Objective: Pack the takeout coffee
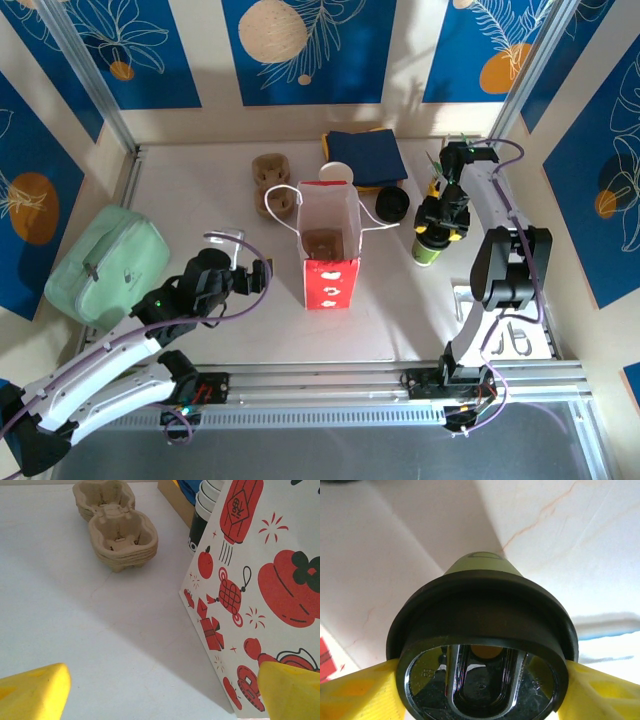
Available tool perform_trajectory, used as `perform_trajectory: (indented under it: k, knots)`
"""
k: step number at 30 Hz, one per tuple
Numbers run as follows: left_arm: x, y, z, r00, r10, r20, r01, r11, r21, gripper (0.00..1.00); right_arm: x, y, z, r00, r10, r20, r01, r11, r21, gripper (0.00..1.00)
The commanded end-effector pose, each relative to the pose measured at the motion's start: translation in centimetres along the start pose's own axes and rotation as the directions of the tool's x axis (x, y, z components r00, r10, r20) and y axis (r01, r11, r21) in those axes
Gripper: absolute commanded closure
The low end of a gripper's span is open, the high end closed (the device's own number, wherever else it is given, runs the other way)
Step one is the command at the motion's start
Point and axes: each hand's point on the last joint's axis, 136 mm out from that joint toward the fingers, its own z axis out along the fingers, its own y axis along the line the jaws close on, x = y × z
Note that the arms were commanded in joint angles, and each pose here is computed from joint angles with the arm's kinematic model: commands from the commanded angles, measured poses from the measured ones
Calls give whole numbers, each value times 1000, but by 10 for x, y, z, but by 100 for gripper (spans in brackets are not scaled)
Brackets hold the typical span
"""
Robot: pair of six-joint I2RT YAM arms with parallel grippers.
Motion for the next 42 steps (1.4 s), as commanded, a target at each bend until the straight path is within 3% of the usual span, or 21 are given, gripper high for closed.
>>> perform_trajectory:
  k: [1, 11, 19, 23, 34, 42]
  knots:
    - [-12, -3, -5, 1000, -18, 21, 18, 1000, 16, 5, 27, 10, -21, 1000, 17, -20, -18, 999, -44, 32]
    - [-15, -8, -6, 999, 4, 33, -5, 999, 46, 5, 69, 27, -60, 999, -41, 35, 41, 999, -15, 33]
    - [-5, -28, 6, 1000, 15, 8, -16, 989, 148, 5, 94, 52, -88, 988, -119, 99, 122, 992, -22, 34]
    - [-3, -36, 12, 1000, 10, 8, -12, 983, 184, 5, 104, 52, -100, 984, -151, 96, 147, 988, 49, 34]
    - [6, -43, 18, 1000, 14, -14, -10, 976, 216, 8, 103, 40, -142, 971, -145, 192, 122, 984, 126, 34]
    - [12, -49, 22, 999, 28, -33, -20, 971, 237, 9, 105, 48, -173, 948, -134, 290, 125, 991, 47, 35]
